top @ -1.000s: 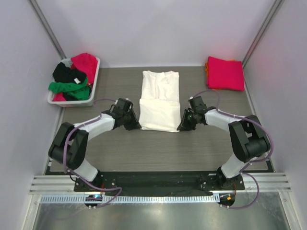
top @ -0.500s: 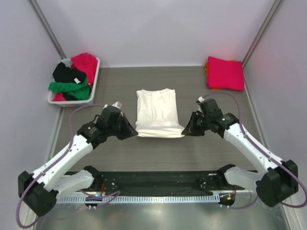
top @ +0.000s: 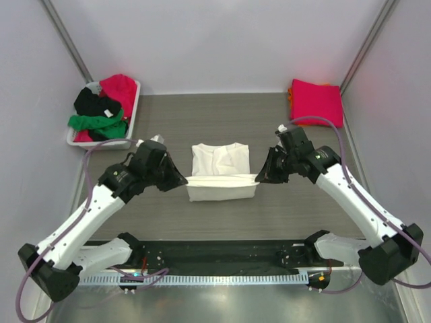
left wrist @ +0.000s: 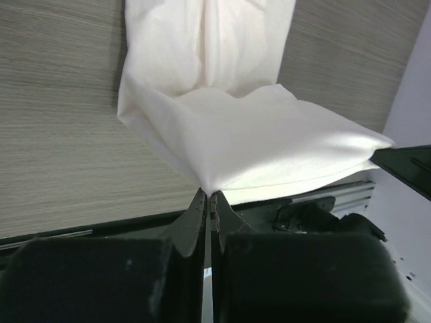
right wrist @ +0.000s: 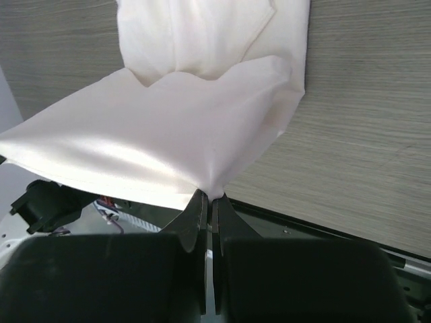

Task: Fold and stack the t-shirts
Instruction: Fold the tshirt, then neatly place the folded tshirt to the corner

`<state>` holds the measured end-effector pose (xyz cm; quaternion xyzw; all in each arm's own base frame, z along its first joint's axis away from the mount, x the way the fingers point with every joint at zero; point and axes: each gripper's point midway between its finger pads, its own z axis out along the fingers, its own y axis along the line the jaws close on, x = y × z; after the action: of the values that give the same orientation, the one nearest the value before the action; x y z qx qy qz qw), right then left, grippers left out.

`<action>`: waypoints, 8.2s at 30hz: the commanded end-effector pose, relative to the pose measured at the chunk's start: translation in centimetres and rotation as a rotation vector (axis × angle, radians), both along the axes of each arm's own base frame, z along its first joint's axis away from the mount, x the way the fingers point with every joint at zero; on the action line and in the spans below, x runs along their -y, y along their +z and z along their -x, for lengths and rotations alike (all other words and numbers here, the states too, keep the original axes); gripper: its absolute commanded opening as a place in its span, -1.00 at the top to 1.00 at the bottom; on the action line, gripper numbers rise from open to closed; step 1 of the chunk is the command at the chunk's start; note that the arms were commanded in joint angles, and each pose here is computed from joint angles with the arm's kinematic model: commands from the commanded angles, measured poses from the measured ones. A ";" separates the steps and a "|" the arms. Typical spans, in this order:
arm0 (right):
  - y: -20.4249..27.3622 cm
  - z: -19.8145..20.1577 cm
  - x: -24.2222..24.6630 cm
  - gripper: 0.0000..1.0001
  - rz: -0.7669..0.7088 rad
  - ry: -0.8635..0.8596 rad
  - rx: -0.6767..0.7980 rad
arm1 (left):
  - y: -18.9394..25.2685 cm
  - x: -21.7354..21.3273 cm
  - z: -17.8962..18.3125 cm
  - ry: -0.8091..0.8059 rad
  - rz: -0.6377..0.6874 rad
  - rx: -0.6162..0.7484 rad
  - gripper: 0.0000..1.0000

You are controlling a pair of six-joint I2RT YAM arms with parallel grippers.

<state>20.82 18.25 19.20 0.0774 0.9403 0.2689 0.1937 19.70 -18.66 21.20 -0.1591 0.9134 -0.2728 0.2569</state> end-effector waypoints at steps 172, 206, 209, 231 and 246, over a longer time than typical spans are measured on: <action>6.3 -33.7 16.5 0.98 0.625 -0.069 0.544 | -1.5 -12.7 -2.3 0.104 -0.532 0.277 0.12; 16.9 -39.4 24.5 0.98 0.700 -0.213 0.829 | -2.6 -12.2 -2.6 0.073 -0.541 0.240 0.15; 16.4 -40.0 25.6 0.98 0.700 -0.228 0.831 | -2.8 -12.2 -2.7 0.069 -0.549 0.227 0.14; 11.9 -46.7 35.0 0.98 0.776 -0.310 0.982 | -3.8 -12.5 -2.9 0.080 -0.588 0.178 0.17; 2.1 -51.0 43.1 -0.98 0.936 -0.639 1.017 | -4.5 -12.7 -3.0 0.081 -0.614 0.145 0.17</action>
<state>71.21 -22.54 13.13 0.0758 0.7801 -0.1766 0.5954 22.24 -6.17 16.23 -0.0840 0.9305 0.0103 0.3563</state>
